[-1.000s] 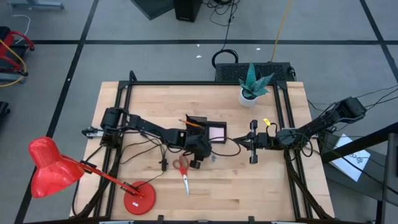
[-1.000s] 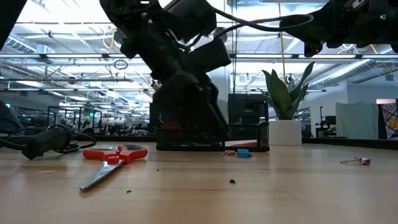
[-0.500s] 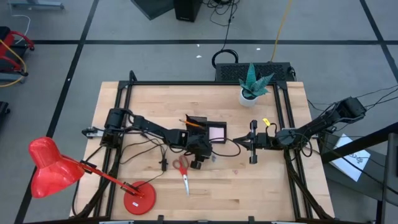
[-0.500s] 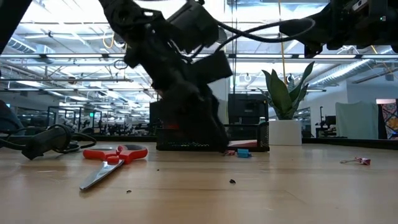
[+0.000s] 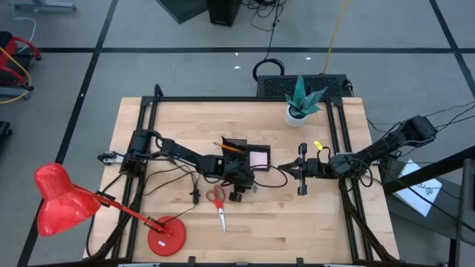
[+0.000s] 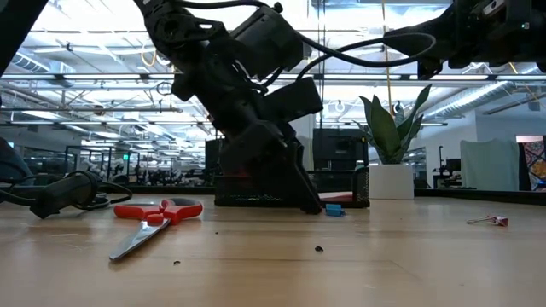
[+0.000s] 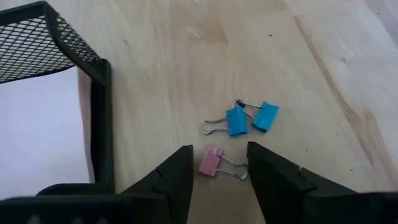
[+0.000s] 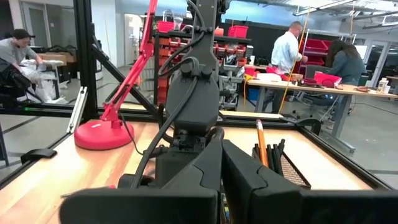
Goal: Pick and place office supplies into organizer
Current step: Put the pink binder clip into the black desk organizer
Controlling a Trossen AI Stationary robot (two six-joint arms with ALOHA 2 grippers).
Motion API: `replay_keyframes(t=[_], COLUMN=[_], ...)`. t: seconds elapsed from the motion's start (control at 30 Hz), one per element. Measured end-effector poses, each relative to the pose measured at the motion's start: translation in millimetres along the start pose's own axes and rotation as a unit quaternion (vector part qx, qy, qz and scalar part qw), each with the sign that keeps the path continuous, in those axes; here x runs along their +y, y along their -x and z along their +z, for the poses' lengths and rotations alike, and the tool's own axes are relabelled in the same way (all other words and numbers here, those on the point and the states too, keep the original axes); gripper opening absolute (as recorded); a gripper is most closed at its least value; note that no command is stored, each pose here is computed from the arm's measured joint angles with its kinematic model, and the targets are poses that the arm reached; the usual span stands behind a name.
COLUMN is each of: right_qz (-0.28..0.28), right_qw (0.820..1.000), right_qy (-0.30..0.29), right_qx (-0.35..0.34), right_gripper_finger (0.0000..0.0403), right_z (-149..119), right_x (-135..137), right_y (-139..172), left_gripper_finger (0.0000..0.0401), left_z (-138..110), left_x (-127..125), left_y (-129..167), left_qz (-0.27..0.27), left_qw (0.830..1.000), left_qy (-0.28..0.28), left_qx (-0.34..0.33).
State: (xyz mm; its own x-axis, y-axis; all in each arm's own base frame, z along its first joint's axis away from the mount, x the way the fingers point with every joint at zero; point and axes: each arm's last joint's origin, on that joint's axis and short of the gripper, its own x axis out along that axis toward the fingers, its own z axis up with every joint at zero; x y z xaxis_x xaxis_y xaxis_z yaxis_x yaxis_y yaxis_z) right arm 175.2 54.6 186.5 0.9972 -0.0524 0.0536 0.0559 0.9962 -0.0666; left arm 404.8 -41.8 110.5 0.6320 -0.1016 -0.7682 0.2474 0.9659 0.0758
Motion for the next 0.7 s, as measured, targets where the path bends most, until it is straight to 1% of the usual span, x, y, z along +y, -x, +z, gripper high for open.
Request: replay_keyframes(t=[0.07,0.3,0.37,0.43,0.5,0.63,0.7], right_qz=[0.0,0.0,0.0,0.0,0.0,0.0,0.0], right_qw=[1.0,1.0,1.0,1.0,1.0,1.0,1.0], right_qy=[0.0,0.001,0.001,0.001,0.001,0.001,0.001], right_qx=[0.0,0.001,0.002,0.002,0.002,0.002,0.002], right_gripper_finger=[0.0004,0.0004,0.0004,0.0004,0.0004,0.0004,0.0004], right_z=[-0.1,-0.3,-0.3,-0.3,-0.3,-0.4,-0.4], right_x=[0.0,0.0,0.0,0.0,0.0,0.0,0.0], right_y=[0.0,0.0,0.0,0.0,0.0,0.0,0.0], left_gripper_finger=[0.0127,0.0014,0.0008,0.0012,0.0014,0.0005,0.0008], left_z=[-0.7,-0.5,-0.4,-0.5,-0.5,0.2,1.8], left_x=[-0.6,-1.6,-1.6,-1.8,-2.8,-6.5,-8.5], left_y=[0.0,0.4,0.3,0.3,0.1,-0.2,2.4], left_qz=[-0.006,-0.021,-0.021,-0.021,-0.022,-0.024,-0.026], left_qw=[1.0,1.0,1.0,1.0,1.0,0.999,0.999], left_qy=[-0.001,-0.008,-0.009,-0.011,-0.019,-0.036,-0.04], left_qx=[0.003,0.002,0.001,0.001,0.001,-0.001,-0.003])
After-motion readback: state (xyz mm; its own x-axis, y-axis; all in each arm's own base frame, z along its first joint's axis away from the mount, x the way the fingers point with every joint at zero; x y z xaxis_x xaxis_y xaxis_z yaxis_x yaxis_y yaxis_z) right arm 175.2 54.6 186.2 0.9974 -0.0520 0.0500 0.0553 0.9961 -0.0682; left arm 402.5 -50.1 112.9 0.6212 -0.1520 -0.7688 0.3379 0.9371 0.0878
